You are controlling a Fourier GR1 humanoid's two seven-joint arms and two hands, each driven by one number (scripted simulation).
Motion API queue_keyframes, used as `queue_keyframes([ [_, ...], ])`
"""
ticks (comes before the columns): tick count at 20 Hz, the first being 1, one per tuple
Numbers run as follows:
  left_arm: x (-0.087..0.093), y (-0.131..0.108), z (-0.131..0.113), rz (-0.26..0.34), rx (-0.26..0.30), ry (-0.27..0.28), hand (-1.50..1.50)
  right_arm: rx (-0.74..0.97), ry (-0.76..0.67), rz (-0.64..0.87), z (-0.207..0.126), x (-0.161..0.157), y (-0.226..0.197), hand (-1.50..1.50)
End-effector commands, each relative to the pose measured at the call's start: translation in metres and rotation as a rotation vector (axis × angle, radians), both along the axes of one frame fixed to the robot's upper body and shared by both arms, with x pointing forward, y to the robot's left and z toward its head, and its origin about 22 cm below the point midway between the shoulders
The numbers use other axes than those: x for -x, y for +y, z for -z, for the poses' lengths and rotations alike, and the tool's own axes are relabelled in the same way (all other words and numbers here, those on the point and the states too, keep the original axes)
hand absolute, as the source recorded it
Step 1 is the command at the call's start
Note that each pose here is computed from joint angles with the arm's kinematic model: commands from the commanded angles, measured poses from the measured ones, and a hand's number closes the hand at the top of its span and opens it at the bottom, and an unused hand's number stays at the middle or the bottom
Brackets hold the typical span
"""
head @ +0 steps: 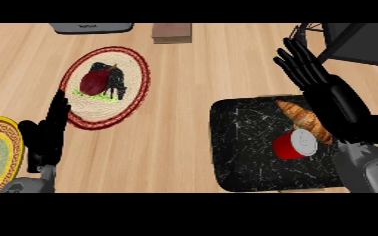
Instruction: Pick the can from the tray and place it in the tiered shelf
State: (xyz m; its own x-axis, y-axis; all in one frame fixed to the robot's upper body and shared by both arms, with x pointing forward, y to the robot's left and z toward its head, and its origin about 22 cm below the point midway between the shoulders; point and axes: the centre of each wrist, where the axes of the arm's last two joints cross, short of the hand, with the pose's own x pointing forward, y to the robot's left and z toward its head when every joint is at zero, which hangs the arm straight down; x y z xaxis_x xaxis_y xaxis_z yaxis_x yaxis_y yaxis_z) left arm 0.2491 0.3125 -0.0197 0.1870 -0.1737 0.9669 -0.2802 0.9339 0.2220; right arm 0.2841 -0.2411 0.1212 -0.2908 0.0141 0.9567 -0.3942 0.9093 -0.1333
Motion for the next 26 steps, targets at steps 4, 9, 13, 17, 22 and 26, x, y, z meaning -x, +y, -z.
queue_keyframes([
  [4,0.016,0.014,0.016,-0.043,0.073,0.159,0.0,0.118,-0.048,0.636,-0.001,0.029,-0.091,1.5],
  [9,0.032,0.012,0.027,-0.047,0.189,0.233,0.0,0.324,0.371,1.194,0.065,0.091,-0.178,1.5],
  [13,0.037,0.007,0.026,0.026,0.231,0.275,0.0,0.228,0.304,1.274,0.063,0.141,-0.15,-1.5],
  [17,0.019,-0.008,0.014,0.078,0.225,0.28,0.0,0.311,0.286,1.131,0.042,0.194,-0.126,-1.5],
  [22,0.015,-0.007,0.013,0.118,0.225,0.269,0.0,0.33,0.354,0.998,-0.011,0.214,-0.094,-1.5],
  [26,0.008,-0.014,0.001,0.156,0.23,0.286,0.0,0.387,0.434,0.956,-0.035,0.217,-0.066,-1.5],
])
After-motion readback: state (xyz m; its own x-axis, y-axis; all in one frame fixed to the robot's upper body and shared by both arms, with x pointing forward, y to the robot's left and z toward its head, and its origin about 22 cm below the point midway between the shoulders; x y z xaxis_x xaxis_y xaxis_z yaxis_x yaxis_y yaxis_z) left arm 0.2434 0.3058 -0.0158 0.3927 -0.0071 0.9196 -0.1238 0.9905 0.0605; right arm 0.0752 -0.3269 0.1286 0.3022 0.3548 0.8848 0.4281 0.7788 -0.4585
